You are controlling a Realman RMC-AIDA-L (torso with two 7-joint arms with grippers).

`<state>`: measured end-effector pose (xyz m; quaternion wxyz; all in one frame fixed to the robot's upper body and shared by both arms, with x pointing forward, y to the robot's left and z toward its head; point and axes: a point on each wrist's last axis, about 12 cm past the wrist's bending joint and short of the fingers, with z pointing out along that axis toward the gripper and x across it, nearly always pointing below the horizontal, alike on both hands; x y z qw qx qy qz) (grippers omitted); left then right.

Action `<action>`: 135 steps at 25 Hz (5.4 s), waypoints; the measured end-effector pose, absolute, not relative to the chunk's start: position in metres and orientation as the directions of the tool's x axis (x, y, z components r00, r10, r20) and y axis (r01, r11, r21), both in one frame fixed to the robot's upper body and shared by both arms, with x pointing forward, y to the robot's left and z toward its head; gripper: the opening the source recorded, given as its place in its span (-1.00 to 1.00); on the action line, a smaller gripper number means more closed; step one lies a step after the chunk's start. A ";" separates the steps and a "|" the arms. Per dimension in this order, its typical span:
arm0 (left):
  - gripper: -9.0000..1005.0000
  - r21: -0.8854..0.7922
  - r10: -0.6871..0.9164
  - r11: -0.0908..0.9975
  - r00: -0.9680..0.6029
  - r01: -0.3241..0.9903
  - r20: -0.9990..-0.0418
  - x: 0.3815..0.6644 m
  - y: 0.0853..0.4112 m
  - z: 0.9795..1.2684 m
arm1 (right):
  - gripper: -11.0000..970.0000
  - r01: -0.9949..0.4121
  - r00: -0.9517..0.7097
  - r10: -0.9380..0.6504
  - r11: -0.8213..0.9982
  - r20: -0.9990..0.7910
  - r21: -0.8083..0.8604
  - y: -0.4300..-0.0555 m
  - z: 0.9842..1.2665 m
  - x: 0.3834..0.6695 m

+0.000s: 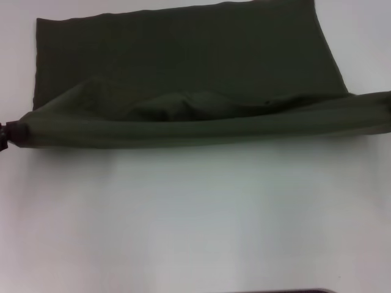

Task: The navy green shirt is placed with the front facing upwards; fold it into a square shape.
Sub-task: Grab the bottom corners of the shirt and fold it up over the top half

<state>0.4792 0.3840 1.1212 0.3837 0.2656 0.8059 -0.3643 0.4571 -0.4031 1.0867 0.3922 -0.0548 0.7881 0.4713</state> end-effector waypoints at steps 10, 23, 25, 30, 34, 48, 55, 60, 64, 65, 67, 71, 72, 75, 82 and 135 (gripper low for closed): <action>-0.89 -0.392 0.156 0.586 -0.574 0.709 -0.804 0.481 0.380 1.117 | -0.89 -0.453 -0.684 0.283 0.558 -0.673 0.695 -0.397 1.087 0.472; -0.87 -0.379 0.150 0.602 -0.566 0.702 -0.811 0.495 0.376 1.118 | -0.89 -0.490 -0.685 0.252 0.535 -0.683 0.688 -0.375 1.100 0.509; -0.87 -0.379 0.140 0.614 -0.569 0.692 -0.811 0.498 0.376 1.117 | -0.89 -0.489 -0.687 0.247 0.539 -0.684 0.686 -0.373 1.101 0.515; -0.86 -0.369 0.115 0.656 -0.571 0.658 -0.813 0.509 0.377 1.119 | -0.89 -0.476 -0.688 0.245 0.557 -0.683 0.680 -0.371 1.109 0.531; -0.85 -0.365 0.084 0.683 -0.564 0.633 -0.822 0.522 0.375 1.119 | -0.89 -0.473 -0.685 0.242 0.569 -0.687 0.672 -0.370 1.118 0.545; -0.83 -0.311 0.038 0.739 -0.499 0.597 -0.866 0.594 0.339 1.137 | -0.89 -0.367 -0.668 0.300 0.664 -0.681 0.652 -0.366 1.124 0.585; -0.82 -0.272 0.041 0.779 -0.479 0.565 -0.877 0.625 0.318 1.140 | -0.89 -0.326 -0.641 0.330 0.700 -0.693 0.635 -0.361 1.122 0.601; -0.81 -0.264 0.022 0.813 -0.481 0.519 -0.877 0.640 0.305 1.135 | -0.88 -0.295 -0.617 0.357 0.722 -0.702 0.626 -0.356 1.121 0.611; -0.80 -0.256 0.012 0.831 -0.477 0.493 -0.879 0.649 0.296 1.132 | -0.88 -0.267 -0.598 0.382 0.734 -0.705 0.624 -0.353 1.118 0.617; -0.80 -0.254 0.012 0.835 -0.476 0.489 -0.879 0.651 0.295 1.132 | -0.88 -0.258 -0.594 0.386 0.739 -0.706 0.622 -0.352 1.117 0.618; -0.80 -0.251 0.001 0.847 -0.474 0.468 -0.880 0.654 0.293 1.130 | -0.87 -0.247 -0.588 0.392 0.746 -0.707 0.618 -0.350 1.116 0.620; -0.79 -0.253 -0.032 0.871 -0.464 0.422 -0.885 0.657 0.290 1.125 | -0.87 -0.218 -0.575 0.404 0.762 -0.711 0.610 -0.348 1.112 0.623; -0.79 -0.253 -0.039 0.875 -0.461 0.413 -0.887 0.657 0.289 1.124 | -0.87 -0.211 -0.569 0.410 0.764 -0.712 0.609 -0.348 1.111 0.624; -0.79 -0.258 -0.049 0.879 -0.462 0.401 -0.885 0.658 0.287 1.120 | -0.86 -0.200 -0.547 0.429 0.767 -0.719 0.609 -0.346 1.110 0.627; -0.78 -0.258 -0.056 0.892 -0.476 0.372 -0.878 0.659 0.277 1.111 | -0.85 -0.183 -0.528 0.437 0.779 -0.728 0.600 -0.338 1.109 0.634; -0.16 -0.215 -0.098 0.941 -0.396 0.261 -0.913 0.659 0.257 1.092 | -0.21 -0.078 -0.481 0.436 0.843 -0.761 0.532 -0.327 1.093 0.645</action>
